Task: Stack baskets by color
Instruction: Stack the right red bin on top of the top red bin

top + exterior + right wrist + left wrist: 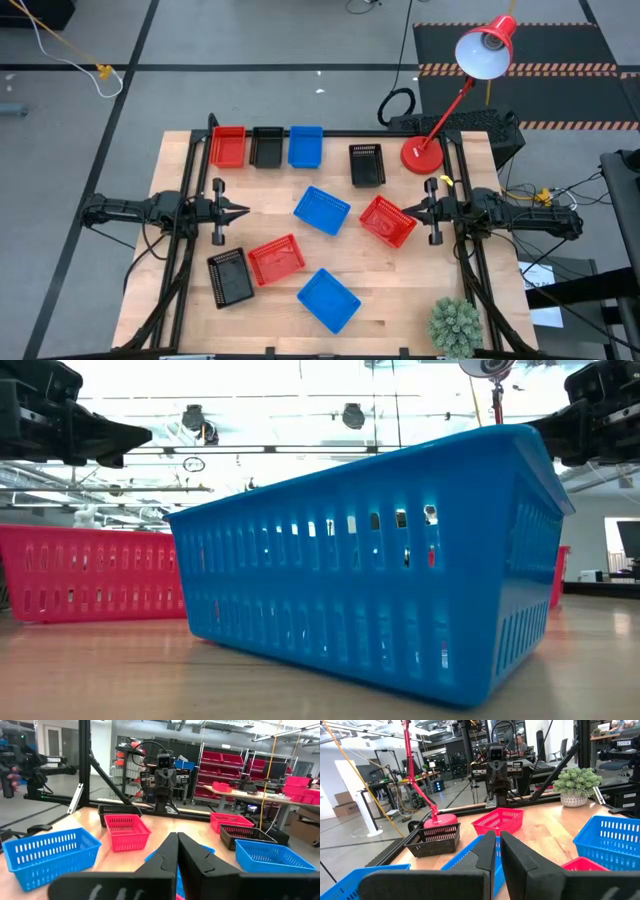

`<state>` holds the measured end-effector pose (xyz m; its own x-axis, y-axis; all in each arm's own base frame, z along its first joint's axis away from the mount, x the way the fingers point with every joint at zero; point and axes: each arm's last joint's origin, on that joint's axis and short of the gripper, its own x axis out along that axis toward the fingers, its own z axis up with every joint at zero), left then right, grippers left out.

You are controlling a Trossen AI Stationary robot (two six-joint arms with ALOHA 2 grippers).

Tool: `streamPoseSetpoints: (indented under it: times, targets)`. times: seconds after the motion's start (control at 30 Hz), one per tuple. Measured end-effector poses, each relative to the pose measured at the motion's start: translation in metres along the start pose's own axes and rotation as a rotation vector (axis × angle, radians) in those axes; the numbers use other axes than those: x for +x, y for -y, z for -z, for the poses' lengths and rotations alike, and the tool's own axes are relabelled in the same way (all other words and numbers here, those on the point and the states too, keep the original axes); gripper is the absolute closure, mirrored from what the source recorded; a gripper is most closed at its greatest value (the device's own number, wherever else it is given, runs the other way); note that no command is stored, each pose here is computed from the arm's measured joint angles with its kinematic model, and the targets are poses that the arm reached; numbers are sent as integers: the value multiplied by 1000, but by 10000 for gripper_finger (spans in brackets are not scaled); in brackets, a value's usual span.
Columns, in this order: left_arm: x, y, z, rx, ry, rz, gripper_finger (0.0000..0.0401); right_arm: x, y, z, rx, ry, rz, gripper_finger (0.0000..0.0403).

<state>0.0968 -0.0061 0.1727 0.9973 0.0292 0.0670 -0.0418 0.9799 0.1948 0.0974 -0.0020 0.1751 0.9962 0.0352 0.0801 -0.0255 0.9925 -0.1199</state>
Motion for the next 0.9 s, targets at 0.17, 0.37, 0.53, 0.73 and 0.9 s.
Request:
streamPoseSetpoints:
  times: [0.17,0.37,0.53,0.73,0.9]
  targets:
    - [0,0,0,0,0,0,370,0,0,0,1,0,0,403]
    - [0,0,0,0,0,0,370,0,0,0,152,0,1,403]
    - [0,0,0,0,0,0,370,0,0,-1,170,2,0,403]
    - [0,0,0,-7,0,-1,370,0,1,-8,210,-57,-3,403]
    - [0,0,0,-29,0,-2,370,0,4,-33,236,-124,-3,403]
